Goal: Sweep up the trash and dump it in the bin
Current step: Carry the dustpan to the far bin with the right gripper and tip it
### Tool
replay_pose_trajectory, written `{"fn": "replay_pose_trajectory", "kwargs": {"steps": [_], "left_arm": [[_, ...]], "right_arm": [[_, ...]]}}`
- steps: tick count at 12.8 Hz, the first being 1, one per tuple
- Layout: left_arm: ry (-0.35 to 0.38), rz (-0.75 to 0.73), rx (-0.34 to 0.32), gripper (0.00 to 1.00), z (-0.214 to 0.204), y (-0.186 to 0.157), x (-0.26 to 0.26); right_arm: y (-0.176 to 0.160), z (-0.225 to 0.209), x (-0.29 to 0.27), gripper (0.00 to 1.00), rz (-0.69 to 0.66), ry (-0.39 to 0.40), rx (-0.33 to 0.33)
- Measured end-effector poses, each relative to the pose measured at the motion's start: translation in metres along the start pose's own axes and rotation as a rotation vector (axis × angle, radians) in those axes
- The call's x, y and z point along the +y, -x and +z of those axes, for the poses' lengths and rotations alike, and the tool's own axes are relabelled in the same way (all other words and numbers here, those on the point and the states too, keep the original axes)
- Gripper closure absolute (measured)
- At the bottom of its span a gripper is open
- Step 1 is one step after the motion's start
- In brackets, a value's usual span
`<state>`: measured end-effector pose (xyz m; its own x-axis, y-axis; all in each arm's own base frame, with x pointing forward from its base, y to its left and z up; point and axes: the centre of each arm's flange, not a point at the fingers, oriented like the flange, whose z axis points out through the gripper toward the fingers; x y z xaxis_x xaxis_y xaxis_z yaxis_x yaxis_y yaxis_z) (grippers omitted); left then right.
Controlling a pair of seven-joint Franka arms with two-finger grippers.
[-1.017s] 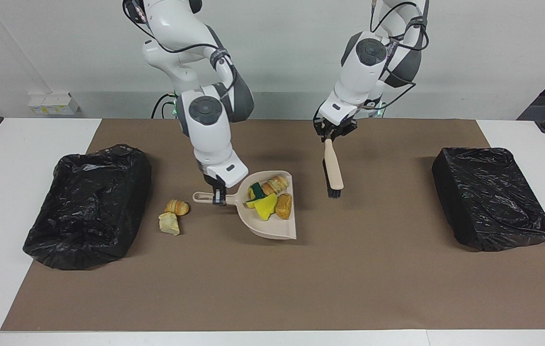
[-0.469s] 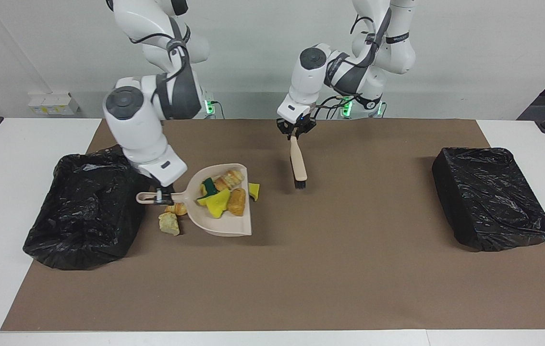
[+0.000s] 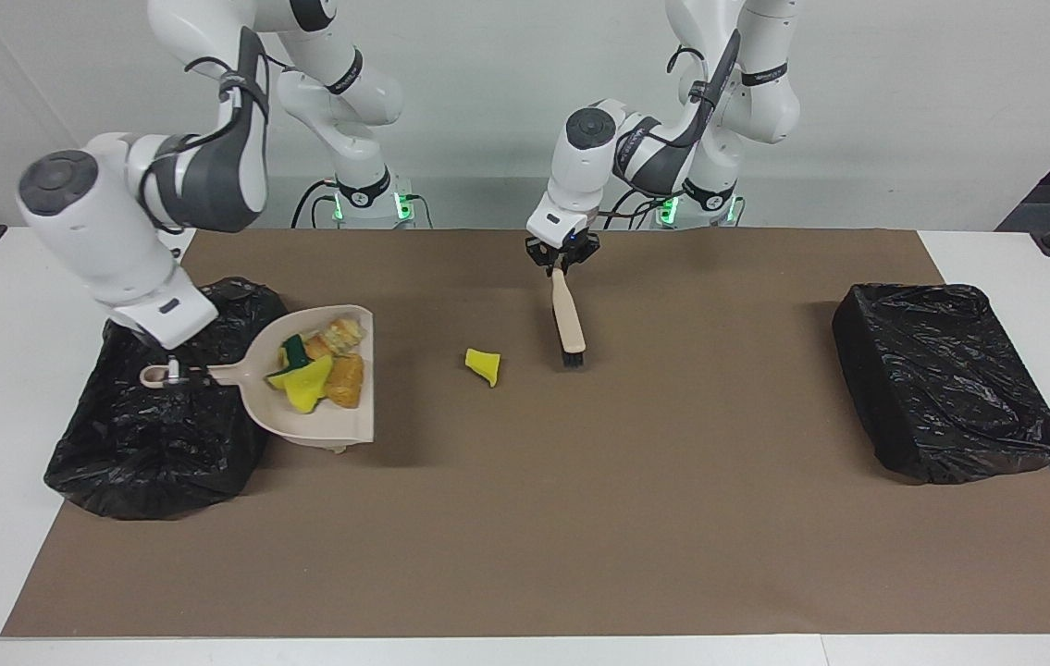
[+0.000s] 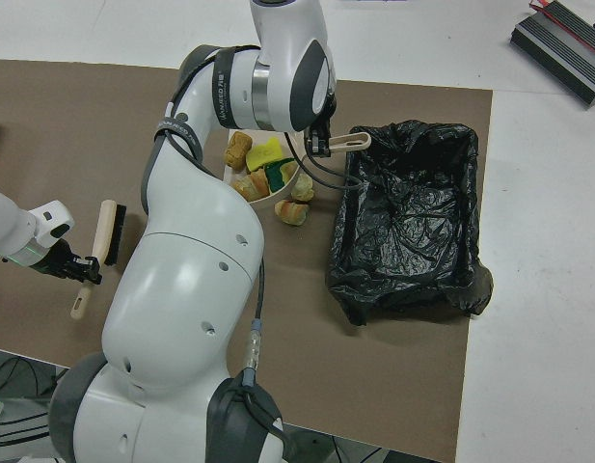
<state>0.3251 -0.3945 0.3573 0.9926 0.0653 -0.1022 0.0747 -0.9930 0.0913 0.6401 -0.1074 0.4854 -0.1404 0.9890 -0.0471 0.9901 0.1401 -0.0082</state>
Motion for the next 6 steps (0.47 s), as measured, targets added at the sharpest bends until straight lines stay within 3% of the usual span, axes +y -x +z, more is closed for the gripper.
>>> {"fn": "replay_pose_trajectory", "kwargs": {"steps": [2,6], "left_arm": [[0.012,0.003,-0.002,0.74,0.005,0.005,0.005],[0.032,-0.02,-0.019,0.74,0.01,0.008,0.009]], "right_arm": [[0.042,-0.007,-0.014,0.69,-0.01,0.004,-0.031],[0.124,-0.041,-0.059,0.69,-0.028,-0.032,-0.216]]}}
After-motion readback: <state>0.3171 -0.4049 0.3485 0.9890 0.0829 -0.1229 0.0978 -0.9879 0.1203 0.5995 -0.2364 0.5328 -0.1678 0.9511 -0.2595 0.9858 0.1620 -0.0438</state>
